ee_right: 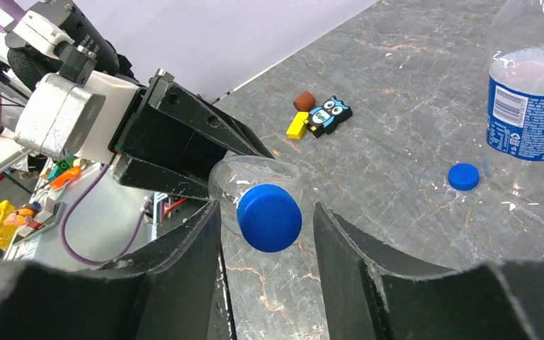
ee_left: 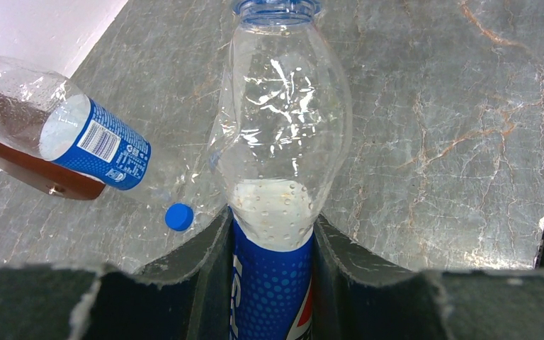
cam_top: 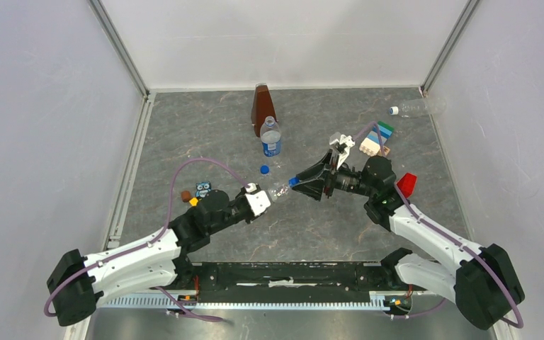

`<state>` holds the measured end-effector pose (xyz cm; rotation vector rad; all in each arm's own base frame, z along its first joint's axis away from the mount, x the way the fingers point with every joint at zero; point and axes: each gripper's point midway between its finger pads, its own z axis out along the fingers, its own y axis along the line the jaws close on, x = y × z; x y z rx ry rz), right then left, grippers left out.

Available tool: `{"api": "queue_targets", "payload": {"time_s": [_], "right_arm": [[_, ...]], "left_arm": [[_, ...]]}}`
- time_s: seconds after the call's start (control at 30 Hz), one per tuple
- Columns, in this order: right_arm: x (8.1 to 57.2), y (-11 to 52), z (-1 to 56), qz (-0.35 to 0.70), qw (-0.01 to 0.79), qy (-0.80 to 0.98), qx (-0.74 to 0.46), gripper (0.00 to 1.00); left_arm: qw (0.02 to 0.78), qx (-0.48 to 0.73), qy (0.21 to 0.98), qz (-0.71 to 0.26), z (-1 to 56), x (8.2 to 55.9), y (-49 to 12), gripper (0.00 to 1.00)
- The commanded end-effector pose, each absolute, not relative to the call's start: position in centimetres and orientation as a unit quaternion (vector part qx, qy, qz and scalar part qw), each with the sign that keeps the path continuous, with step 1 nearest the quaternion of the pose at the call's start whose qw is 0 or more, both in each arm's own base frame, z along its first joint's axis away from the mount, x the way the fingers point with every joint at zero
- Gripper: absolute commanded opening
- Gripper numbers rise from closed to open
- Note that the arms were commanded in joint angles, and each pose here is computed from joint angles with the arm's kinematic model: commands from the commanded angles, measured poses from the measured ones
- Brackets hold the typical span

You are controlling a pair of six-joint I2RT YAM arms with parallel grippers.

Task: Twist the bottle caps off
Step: Unscrew the bottle cap from the plastic bottle.

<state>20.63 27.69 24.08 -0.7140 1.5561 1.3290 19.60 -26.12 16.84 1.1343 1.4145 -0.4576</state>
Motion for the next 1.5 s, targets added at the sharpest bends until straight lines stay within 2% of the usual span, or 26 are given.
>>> {"api": "queue_targets", "payload": {"time_s": [0.0, 0.1, 0.17, 0.27, 0.3, 0.37, 0.43, 0.53, 0.77, 0.9, 0.97, 1.0, 1.07, 1.17, 1.3, 1.37, 1.47], "right_arm": [[20.7, 28.0, 26.6, 0.557, 0.486, 0.604, -0.299, 0.54], [20.5, 28.0, 26.6, 0.558, 0.489, 0.598, -0.303, 0.46], [20.1, 27.9, 26.7, 0.561, 0.49, 0.591, -0.309, 0.37], [19.5, 27.9, 26.9, 0.565, 0.489, 0.581, -0.323, 0.32], [19.4, 27.9, 26.8, 0.564, 0.487, 0.58, -0.328, 0.34], [19.4, 27.9, 26.6, 0.56, 0.487, 0.583, -0.332, 0.46], [19.4, 27.8, 26.4, 0.556, 0.488, 0.584, -0.334, 0.51], [19.5, 27.9, 26.3, 0.555, 0.488, 0.585, -0.335, 0.51], [19.7, 28.0, 26.0, 0.556, 0.485, 0.587, -0.335, 0.37], [19.6, 28.1, 25.9, 0.557, 0.482, 0.586, -0.337, 0.35], [19.5, 28.1, 25.9, 0.56, 0.479, 0.584, -0.339, 0.39], [19.5, 28.1, 25.9, 0.561, 0.479, 0.584, -0.339, 0.46], [19.5, 28.2, 25.9, 0.561, 0.479, 0.584, -0.339, 0.47], [19.5, 28.1, 25.8, 0.56, 0.481, 0.583, -0.339, 0.43], [19.4, 28.1, 25.8, 0.561, 0.479, 0.581, -0.342, 0.3], [19.3, 28.1, 25.8, 0.56, 0.481, 0.579, -0.346, 0.2], [18.9, 28.0, 25.6, 0.557, 0.483, 0.572, -0.36, 0.11]], "left_arm": [[0.626, 0.479, 0.585, -0.19, 18.6, 19.9, -26.0, 0.02], [0.628, 0.478, 0.584, -0.192, 18.7, 19.8, -26.0, 0.02], [0.628, 0.473, 0.586, -0.195, 18.8, 19.8, -26.0, 0.02], [0.63, 0.471, 0.583, -0.202, 19.1, 19.6, -26.2, 0.02], [0.631, 0.47, 0.582, -0.205, 19.2, 19.6, -26.3, 0.02], [0.63, 0.472, 0.58, -0.209, 19.2, 19.5, -26.4, 0.02], [0.629, 0.474, 0.58, -0.21, 19.1, 19.5, -26.5, 0.02], [0.626, 0.475, 0.582, -0.21, 19.0, 19.5, -26.6, 0.02], [0.625, 0.476, 0.581, -0.213, 19.0, 19.4, -26.7, 0.02], [0.628, 0.474, 0.579, -0.217, 19.1, 19.4, -26.9, 0.02], [0.627, 0.473, 0.58, -0.217, 19.1, 19.5, -26.9, 0.02], [0.627, 0.473, 0.58, -0.217, 19.1, 19.5, -26.9, 0.02], [0.628, 0.472, 0.58, -0.216, 19.1, 19.5, -26.8, 0.02], [0.63, 0.47, 0.579, -0.216, 19.2, 19.5, -26.7, 0.02], [0.634, 0.466, 0.579, -0.213, 19.4, 19.6, -26.5, 0.02], [0.635, 0.465, 0.578, -0.213, 19.4, 19.5, -26.5, 0.02], [0.635, 0.466, 0.576, -0.217, 19.5, 19.4, -26.6, 0.02]]}}
